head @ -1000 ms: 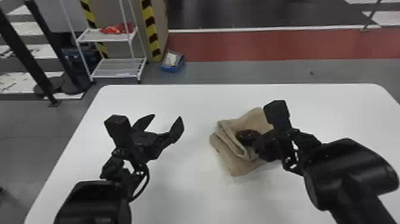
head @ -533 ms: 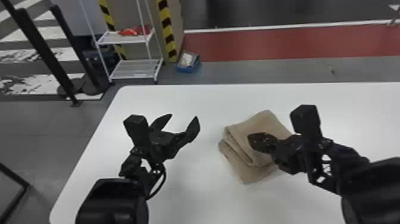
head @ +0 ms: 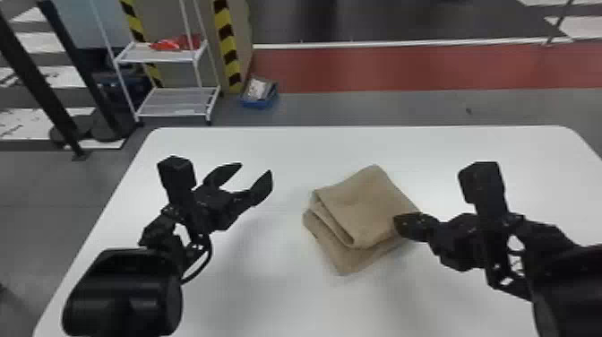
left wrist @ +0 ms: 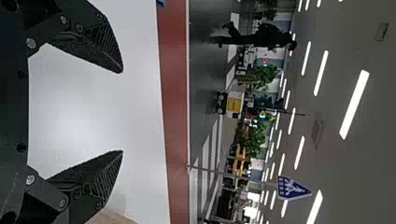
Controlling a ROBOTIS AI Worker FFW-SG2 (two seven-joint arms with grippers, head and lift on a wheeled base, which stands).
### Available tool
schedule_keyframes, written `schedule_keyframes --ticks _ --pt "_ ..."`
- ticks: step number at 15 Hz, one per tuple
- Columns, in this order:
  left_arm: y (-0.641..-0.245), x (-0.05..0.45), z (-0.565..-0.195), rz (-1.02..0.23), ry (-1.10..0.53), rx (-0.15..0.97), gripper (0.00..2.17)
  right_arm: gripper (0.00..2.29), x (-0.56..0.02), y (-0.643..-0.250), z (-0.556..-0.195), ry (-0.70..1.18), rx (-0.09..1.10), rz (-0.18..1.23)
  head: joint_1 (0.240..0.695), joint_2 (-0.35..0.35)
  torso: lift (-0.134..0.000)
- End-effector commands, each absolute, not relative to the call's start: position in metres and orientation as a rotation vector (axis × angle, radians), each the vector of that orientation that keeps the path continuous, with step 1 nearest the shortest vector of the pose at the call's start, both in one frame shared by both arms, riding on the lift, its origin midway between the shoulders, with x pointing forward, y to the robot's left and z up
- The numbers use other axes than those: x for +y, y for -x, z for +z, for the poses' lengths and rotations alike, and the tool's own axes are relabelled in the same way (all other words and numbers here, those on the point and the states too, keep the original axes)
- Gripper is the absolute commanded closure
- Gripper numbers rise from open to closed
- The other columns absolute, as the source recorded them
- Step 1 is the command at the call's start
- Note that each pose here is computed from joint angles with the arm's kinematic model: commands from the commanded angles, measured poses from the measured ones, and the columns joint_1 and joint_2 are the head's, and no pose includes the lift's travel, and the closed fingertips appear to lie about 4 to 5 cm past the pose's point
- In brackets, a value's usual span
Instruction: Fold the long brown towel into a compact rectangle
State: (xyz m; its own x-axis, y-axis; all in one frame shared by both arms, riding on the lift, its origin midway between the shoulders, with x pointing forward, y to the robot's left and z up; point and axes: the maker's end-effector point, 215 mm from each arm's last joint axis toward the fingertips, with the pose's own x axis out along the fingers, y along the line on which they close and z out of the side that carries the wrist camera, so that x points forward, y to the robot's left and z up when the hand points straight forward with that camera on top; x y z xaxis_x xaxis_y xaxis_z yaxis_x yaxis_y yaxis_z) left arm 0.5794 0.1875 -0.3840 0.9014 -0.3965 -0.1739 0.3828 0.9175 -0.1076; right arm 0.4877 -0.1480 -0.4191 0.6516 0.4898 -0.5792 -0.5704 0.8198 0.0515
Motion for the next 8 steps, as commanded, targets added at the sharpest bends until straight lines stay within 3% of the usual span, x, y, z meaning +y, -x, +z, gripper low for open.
schedule_keyframes --ticks 1,3,4,8 --pt "-0.589 0.183 -0.384 -0.42 0.032 0.218 0.74 1.95 -0.156 -0.484 -0.427 0.137 0.651 0.594 0.695 0.044 -0.123" --pt "-0.588 0.187 -0.396 -0.412 0.022 0.26 1.83 1.95 -0.148 -0.477 -0.427 0.098 0.666 0.634 0.695 0.031 -0.123" --pt "-0.588 0.196 -0.402 -0.395 0.013 0.283 1.91 1.95 -0.141 -0.475 -0.425 0.087 0.662 0.661 0.695 0.031 -0.123" --pt "-0.588 0.211 -0.424 -0.384 -0.044 0.335 1.91 1.95 -0.135 -0.466 -0.425 0.064 0.681 0.692 0.695 0.066 -0.123"
